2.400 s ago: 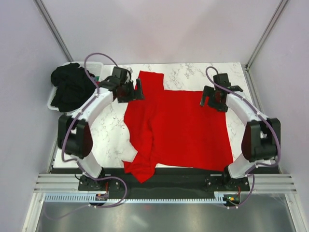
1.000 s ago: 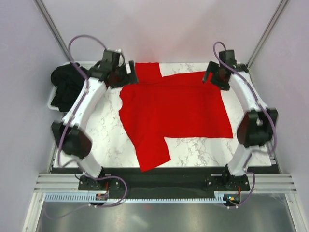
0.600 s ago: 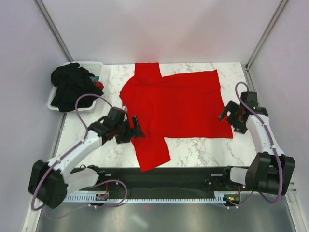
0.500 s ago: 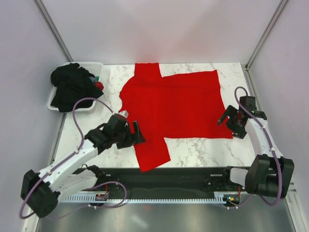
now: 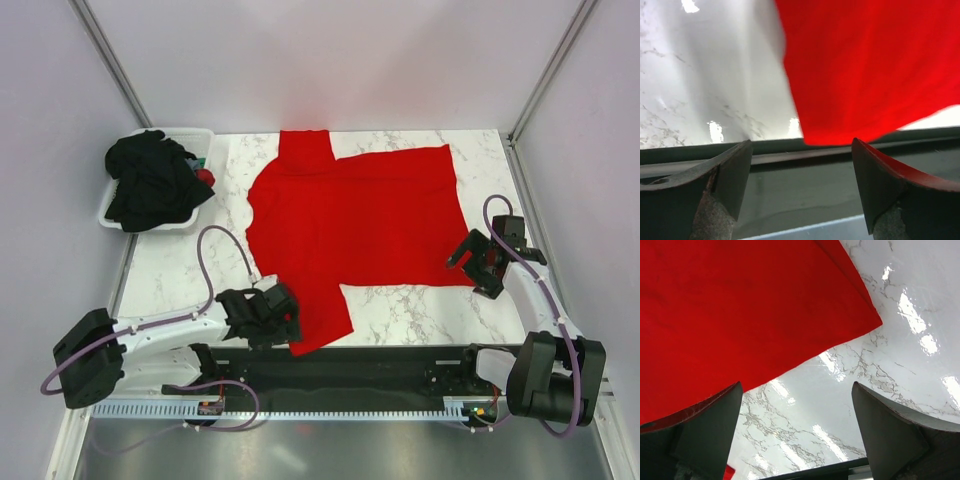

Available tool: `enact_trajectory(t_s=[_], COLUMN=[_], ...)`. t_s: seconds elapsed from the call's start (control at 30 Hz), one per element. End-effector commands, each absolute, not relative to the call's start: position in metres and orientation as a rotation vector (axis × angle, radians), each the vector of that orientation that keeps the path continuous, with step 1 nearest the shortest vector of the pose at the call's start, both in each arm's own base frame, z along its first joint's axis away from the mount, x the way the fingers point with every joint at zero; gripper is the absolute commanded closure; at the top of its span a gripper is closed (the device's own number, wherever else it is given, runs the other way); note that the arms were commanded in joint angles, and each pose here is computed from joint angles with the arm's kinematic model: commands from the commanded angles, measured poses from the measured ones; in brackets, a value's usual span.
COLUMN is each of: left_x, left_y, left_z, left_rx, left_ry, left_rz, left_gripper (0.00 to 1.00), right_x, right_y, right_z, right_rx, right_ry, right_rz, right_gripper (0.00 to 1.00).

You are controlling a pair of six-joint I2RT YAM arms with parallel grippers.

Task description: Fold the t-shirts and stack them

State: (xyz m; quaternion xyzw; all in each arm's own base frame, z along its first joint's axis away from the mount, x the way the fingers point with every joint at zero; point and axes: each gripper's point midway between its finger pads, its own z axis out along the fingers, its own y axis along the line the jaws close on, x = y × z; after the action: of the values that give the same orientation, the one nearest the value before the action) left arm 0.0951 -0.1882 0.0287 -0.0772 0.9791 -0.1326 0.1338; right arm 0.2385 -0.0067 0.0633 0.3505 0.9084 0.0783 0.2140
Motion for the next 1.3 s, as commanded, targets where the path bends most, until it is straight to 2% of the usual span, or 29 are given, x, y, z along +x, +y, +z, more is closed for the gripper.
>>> enact_trajectory(t_s=[0.0,0.27,0.37,0.47,0.5,0.57,0.6,0.7,0.73,0.8,0.83,1.0,1.1,1.2,1.23,1.27], left_x=[0.097,0.1,0.108,0.118,0.122,0.124,0.128,0.132,0.135,0.136,0.136,0.136,0.137,0.138,0.138,0.138], left_y=[-0.189,-0.212,-0.219,-0.228,-0.229,-0.228,-0.226,-0.213,-0.212,-0.201,-0.199,-0.194,-0.192,-0.192,-0.191,-0.192], left_z=[0.013,-0.005,-0.004,0.0,0.001,0.003,0.007,0.012,0.019,0.019,0.02,0.018,0.017,0.017,0.018,0.019], left_rx=[-0.35,-0.336,-0.325,-0.306,-0.302,-0.299,-0.308,-0.356,-0.371,-0.397,-0.405,-0.433,-0.437,-0.44,-0.439,-0.436], left_ry=[2.824,2.854,2.83,2.793,2.78,2.766,2.738,2.687,2.656,2.629,2.623,2.611,2.608,2.605,2.606,2.604], left_rz=[-0.353,-0.415,-0.409,-0.437,-0.435,-0.429,-0.434,-0.404,-0.429,-0.407,-0.411,-0.411,-0.403,-0.398,-0.398,-0.402], left_gripper=[0.14,0.25,0.34,0.51,0.61,0.69,0.78,0.98,0.98,0.98,0.98,0.98,0.98,0.98,0.98,0.98], right_x=[0.248,0.248,0.247,0.247,0.247,0.247,0.246,0.249,0.254,0.257,0.259,0.255,0.255,0.256,0.255,0.254], right_y=[-0.011,-0.012,-0.013,-0.017,-0.021,-0.023,-0.028,-0.029,-0.029,-0.025,-0.023,-0.027,-0.028,-0.026,-0.026,-0.025], right_z=[0.069,0.059,0.056,0.053,0.053,0.05,0.047,0.037,0.035,0.028,0.025,0.005,-0.003,-0.007,-0.008,-0.007], right_rx=[0.976,0.981,0.986,1.012,1.032,1.05,1.074,1.099,1.084,1.075,1.063,1.079,1.081,1.087,1.089,1.088], right_ry=[2.452,2.456,2.453,2.43,2.412,2.395,2.388,2.394,2.389,2.394,2.391,2.422,2.441,2.448,2.452,2.454], right_rz=[0.221,0.208,0.202,0.211,0.218,0.24,0.242,0.285,0.3,0.338,0.362,0.314,0.309,0.321,0.323,0.329], right_gripper=[0.02,0.02,0.02,0.02,0.02,0.05,0.06,0.14,0.21,0.27,0.33,0.36,0.42,0.63,0.74,0.79])
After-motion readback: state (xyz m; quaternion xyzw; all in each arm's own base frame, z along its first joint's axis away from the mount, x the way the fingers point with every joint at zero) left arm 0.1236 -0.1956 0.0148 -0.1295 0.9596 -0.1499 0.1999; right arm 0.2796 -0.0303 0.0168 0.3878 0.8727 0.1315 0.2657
